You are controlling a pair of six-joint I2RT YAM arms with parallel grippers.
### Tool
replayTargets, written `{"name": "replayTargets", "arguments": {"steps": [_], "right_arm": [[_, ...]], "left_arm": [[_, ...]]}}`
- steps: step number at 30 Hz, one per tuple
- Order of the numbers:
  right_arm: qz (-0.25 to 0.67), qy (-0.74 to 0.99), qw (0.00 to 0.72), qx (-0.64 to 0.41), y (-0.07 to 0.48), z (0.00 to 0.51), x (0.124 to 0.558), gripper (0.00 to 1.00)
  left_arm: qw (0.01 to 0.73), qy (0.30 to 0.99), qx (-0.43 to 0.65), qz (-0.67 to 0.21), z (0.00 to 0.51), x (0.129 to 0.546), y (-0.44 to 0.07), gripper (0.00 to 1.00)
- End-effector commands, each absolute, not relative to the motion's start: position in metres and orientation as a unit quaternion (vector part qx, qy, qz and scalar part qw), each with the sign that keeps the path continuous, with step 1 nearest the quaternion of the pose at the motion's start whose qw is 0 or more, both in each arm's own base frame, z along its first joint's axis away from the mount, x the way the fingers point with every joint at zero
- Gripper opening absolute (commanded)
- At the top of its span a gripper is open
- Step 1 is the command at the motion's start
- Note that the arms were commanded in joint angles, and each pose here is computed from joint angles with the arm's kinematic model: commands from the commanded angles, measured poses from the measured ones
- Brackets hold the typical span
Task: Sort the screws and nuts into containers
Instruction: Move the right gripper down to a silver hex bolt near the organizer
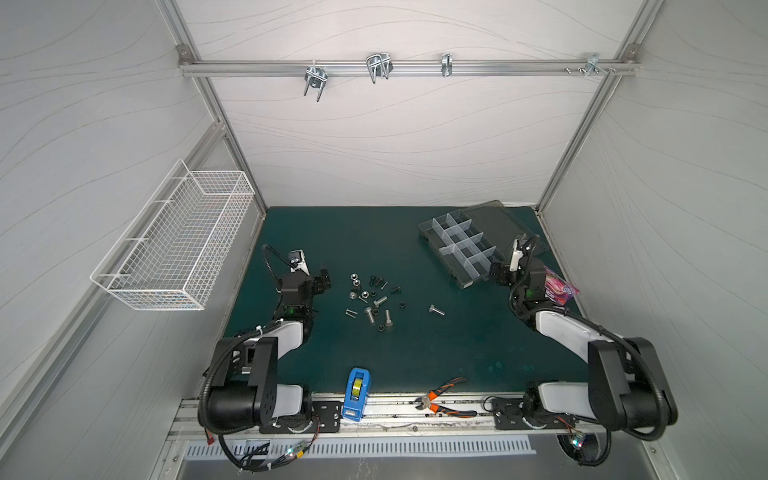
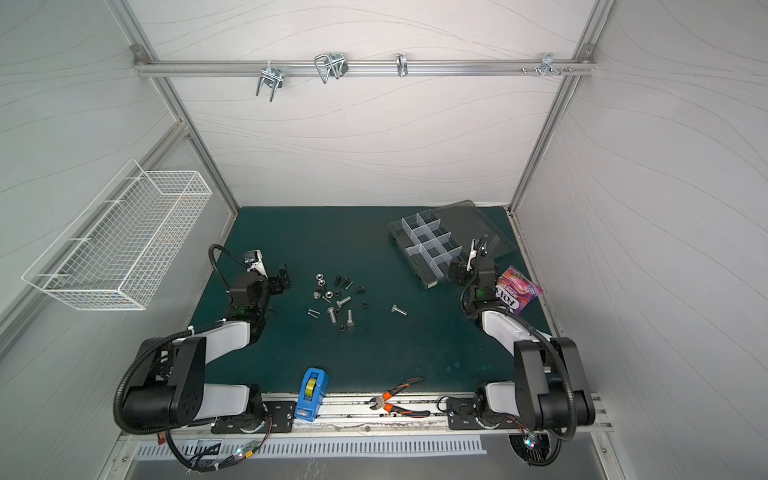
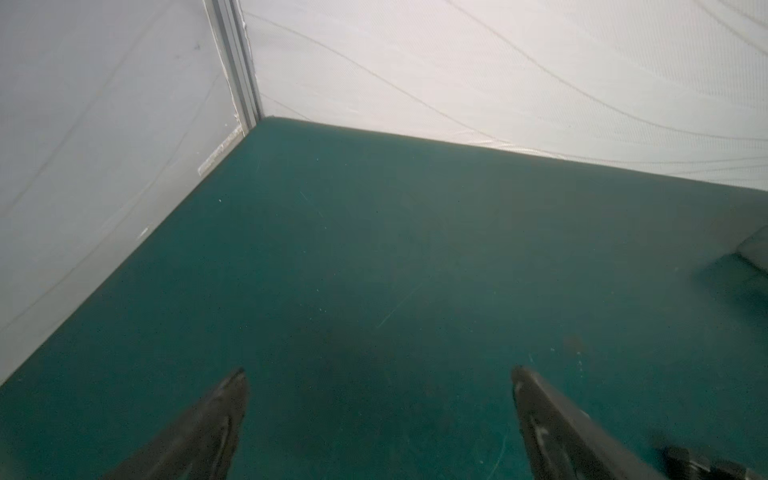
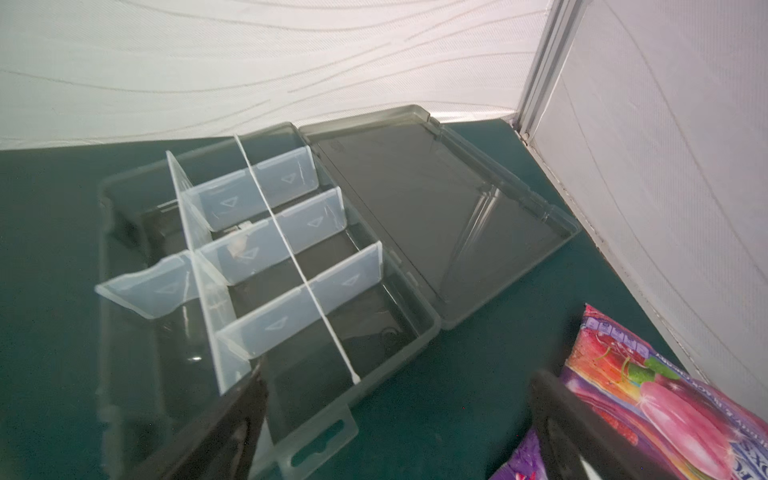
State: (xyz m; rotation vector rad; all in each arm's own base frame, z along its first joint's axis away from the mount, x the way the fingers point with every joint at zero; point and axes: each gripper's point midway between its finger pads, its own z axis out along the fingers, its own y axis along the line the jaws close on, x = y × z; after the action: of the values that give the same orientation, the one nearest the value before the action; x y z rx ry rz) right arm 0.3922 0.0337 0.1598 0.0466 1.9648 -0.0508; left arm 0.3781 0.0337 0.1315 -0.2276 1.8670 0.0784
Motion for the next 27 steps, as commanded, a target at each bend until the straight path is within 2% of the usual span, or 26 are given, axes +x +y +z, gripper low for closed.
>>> {"name": "replayTargets", "arguments": {"steps": [1,12,16,18,22,27], "right_arm": [[-0.028,0.862,0.505,0.031,0.045,0.158,0.373,0.99],[0.065,0.921,0.369,-0.108,0.143,0.137,0.283,0.99],[0.098,0.936,0.302,-0.152,0.17,0.117,0.252,0.98],[0.108,0.942,0.268,-0.173,0.182,0.107,0.239,0.95],[0.115,0.946,0.219,-0.21,0.201,0.09,0.225,0.91],[0.099,0.95,0.173,-0.242,0.213,0.068,0.23,0.84]], "left_arm": [[0.616,0.78,-0.105,0.044,0.16,0.377,0.033,1.0],[0.62,0.773,-0.129,-0.041,0.2,0.361,-0.015,1.0],[0.597,0.788,-0.135,-0.062,0.195,0.346,-0.032,1.0],[0.588,0.792,-0.148,-0.073,0.191,0.34,-0.034,1.0],[0.571,0.798,-0.164,-0.099,0.186,0.332,-0.037,1.0],[0.565,0.798,-0.168,-0.126,0.186,0.329,-0.043,1.0]]}}
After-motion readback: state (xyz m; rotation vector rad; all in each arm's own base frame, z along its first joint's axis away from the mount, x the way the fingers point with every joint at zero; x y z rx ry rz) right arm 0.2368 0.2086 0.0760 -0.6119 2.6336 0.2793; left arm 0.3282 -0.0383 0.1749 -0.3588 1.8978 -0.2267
